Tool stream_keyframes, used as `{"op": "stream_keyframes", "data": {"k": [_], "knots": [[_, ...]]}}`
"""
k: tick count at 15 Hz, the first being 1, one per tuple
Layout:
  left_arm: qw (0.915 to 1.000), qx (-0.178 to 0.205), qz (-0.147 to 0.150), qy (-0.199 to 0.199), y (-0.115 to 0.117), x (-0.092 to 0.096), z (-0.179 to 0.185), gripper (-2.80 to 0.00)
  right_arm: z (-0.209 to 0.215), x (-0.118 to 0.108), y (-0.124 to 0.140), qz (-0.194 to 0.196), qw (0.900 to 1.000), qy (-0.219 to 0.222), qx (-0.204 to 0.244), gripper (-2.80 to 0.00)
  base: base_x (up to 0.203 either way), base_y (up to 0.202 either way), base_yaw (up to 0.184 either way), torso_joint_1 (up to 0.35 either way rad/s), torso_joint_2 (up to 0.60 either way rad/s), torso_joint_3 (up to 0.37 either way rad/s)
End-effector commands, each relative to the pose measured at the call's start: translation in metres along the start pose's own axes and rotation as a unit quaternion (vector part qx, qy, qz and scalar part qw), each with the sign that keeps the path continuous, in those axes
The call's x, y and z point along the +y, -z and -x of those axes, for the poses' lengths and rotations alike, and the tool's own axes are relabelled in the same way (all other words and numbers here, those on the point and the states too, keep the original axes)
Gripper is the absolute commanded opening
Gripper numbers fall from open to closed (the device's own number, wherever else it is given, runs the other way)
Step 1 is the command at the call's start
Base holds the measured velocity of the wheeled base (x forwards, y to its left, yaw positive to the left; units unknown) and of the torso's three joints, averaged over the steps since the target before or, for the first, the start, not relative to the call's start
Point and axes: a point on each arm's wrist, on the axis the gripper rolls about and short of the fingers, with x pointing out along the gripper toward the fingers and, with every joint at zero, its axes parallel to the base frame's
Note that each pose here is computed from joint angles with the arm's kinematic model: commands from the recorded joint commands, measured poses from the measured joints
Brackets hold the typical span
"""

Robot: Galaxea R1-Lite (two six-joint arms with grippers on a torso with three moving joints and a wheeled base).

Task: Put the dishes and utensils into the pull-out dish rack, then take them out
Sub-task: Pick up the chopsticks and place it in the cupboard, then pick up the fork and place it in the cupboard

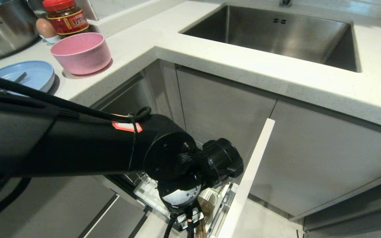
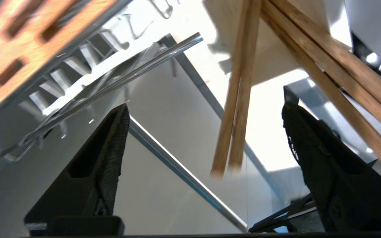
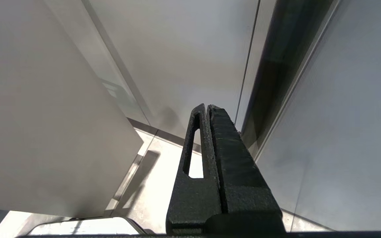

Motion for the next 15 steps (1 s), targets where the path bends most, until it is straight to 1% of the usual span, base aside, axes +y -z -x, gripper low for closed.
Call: {"op": "stream_keyframes", "data": {"k": [1, 2, 3, 5, 7, 10, 11, 12, 13, 14, 15], "knots": [[0.9987, -0.025, 0.028, -0.035, 0.011, 0.009, 0.024, 0.00, 0.000, 0.000, 0.000, 0.000, 1.000, 0.000, -0.002, -2.80, 0.000, 0.000, 0.000, 0.000, 0.00, 0.000], [0.9977, -0.030, 0.038, -0.047, 0.013, 0.009, 0.030, 0.00, 0.000, 0.000, 0.000, 0.000, 1.000, 0.000, -0.002, -2.80, 0.000, 0.000, 0.000, 0.000, 0.00, 0.000], [0.9959, -0.043, 0.054, -0.057, 0.017, 0.011, 0.039, -2.80, 0.000, 0.000, 0.000, 0.000, 1.000, 0.000, -0.002, -2.80, 0.000, 0.000, 0.000, 0.000, 0.00, 0.000], [0.9905, -0.069, 0.086, -0.082, 0.025, 0.016, 0.058, -2.80, 0.000, 0.000, 0.000, 0.000, 1.000, 0.000, -0.002, -2.80, 0.000, 0.000, 0.000, 0.000, 0.00, 0.000], [0.9817, -0.095, 0.129, -0.103, 0.032, 0.022, 0.074, -2.80, 0.000, 0.000, 0.000, 0.000, 1.000, 0.000, -0.002, -2.80, 0.000, 0.000, 0.000, 0.000, 0.00, 0.000], [0.9695, -0.136, 0.173, -0.107, 0.048, 0.034, 0.099, -2.80, 0.000, 0.000, 0.000, 0.000, 1.000, 0.000, -0.002, -2.80, 0.000, 0.000, 0.000, 0.000, 0.00, 0.000], [0.9635, -0.154, 0.191, -0.107, 0.052, 0.039, 0.108, -2.80, 0.000, 0.000, 0.000, 0.000, 1.000, 0.000, -0.002, -2.80, 0.000, 0.000, 0.000, 0.000, 0.00, 0.000], [0.9541, -0.179, 0.216, -0.106, 0.057, 0.046, 0.121, -2.80, 0.000, 0.000, 0.000, 0.000, 1.000, 0.000, -0.002, -2.80, 0.000, 0.000, 0.000, 0.000, 0.00, 0.000], [0.9409, -0.209, 0.245, -0.105, 0.063, 0.054, 0.137, -2.80, 0.000, 0.000, 0.000, 0.000, 1.000, 0.000, -0.002, -2.80, 0.000, 0.000, 0.000, 0.000, 0.00, 0.000], [0.9251, -0.240, 0.276, -0.102, 0.070, 0.063, 0.153, -2.80, 0.000, 0.000, 0.000, 0.000, 1.000, 0.000, -0.002, -2.80, 0.000, 0.000, 0.000, 0.000, 0.00, 0.000], [0.9097, -0.268, 0.300, -0.100, 0.079, 0.071, 0.168, -2.80, 0.000, 0.000, 0.000, 0.000, 1.000, 0.000, -0.002, -2.80, 0.000, 0.000, 0.000, 0.000, 0.00, 0.000]]}}
